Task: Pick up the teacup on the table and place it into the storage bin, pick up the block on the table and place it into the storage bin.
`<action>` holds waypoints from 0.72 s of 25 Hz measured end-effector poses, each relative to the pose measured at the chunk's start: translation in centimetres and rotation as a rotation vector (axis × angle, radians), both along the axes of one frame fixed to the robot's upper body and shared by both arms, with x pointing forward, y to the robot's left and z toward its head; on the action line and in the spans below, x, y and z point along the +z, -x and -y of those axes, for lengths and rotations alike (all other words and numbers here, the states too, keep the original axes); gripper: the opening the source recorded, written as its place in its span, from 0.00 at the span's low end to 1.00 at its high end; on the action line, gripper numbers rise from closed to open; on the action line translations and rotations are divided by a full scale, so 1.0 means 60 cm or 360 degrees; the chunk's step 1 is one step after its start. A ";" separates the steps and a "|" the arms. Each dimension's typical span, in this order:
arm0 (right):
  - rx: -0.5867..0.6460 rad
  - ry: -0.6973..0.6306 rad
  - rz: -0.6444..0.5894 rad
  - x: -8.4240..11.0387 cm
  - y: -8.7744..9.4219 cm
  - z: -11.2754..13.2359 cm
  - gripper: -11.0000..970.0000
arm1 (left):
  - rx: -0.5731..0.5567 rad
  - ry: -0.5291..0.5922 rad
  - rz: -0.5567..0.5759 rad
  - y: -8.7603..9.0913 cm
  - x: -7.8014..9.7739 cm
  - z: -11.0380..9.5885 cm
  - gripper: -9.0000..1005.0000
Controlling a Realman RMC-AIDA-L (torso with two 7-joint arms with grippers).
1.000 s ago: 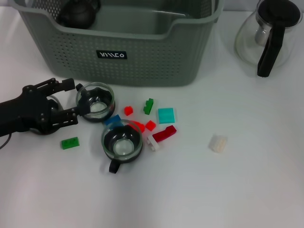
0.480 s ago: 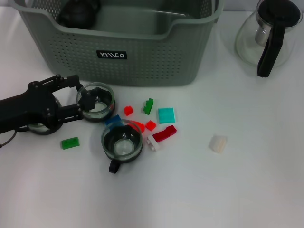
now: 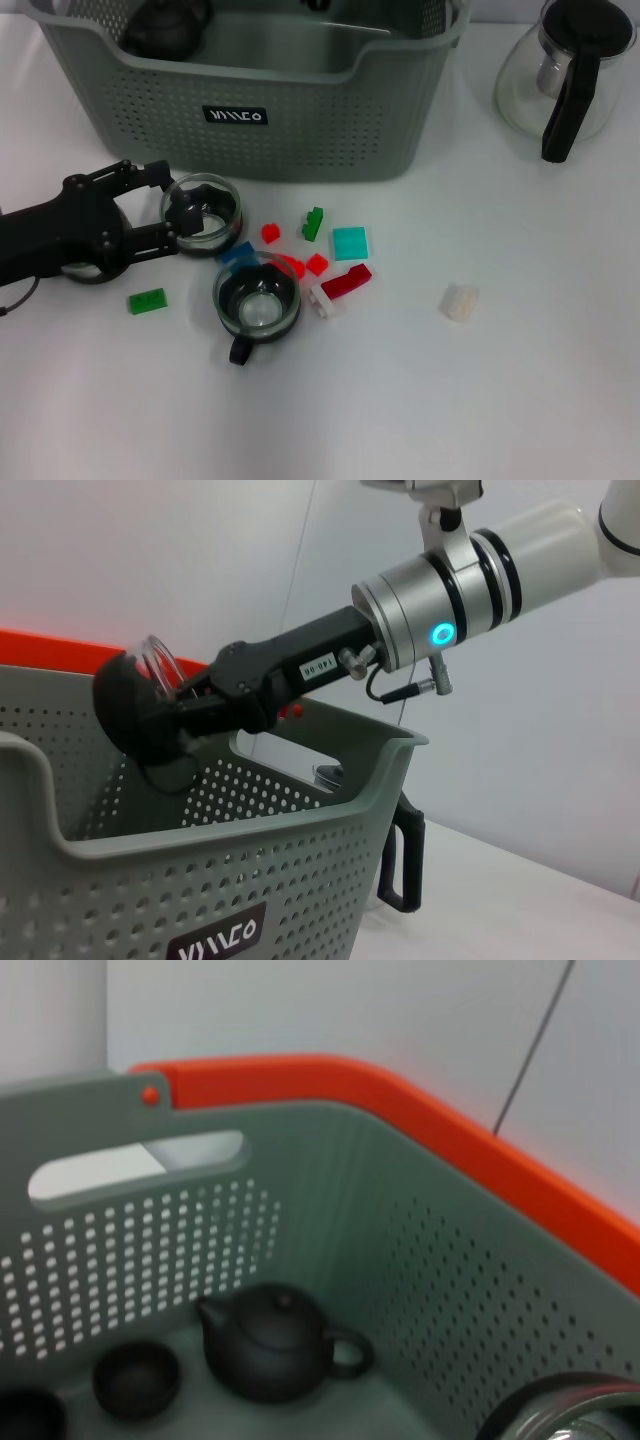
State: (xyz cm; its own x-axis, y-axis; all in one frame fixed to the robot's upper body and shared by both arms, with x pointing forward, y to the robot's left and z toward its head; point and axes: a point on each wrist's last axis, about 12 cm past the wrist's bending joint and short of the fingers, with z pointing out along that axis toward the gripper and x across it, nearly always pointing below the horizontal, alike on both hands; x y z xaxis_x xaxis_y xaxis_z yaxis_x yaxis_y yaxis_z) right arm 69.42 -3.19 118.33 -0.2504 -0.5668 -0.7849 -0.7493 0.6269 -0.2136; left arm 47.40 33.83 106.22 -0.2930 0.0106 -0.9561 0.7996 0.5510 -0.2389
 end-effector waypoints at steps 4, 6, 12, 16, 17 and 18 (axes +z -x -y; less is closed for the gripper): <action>-0.0010 0.0009 -0.0040 -0.010 0.002 0.011 0.07 | 0.0000 0.0003 -0.0002 0.002 -0.001 0.000 0.84; -0.0002 0.0020 -0.0066 -0.013 0.004 0.014 0.07 | -0.0004 0.0009 -0.0004 0.002 0.000 0.001 0.84; 0.0017 0.0045 -0.0108 -0.017 0.006 0.019 0.07 | -0.0007 0.0016 -0.0007 0.003 -0.001 0.002 0.84; 0.0031 0.0048 -0.0126 -0.016 0.007 0.018 0.07 | -0.0008 0.0017 -0.0008 0.003 -0.001 0.002 0.84; 0.0035 0.0047 -0.0129 -0.014 0.007 0.017 0.07 | -0.0008 0.0017 -0.0008 0.003 -0.001 0.002 0.84; 0.0040 0.0047 -0.0131 -0.013 0.008 0.016 0.07 | -0.0008 0.0018 -0.0008 0.003 -0.001 0.002 0.84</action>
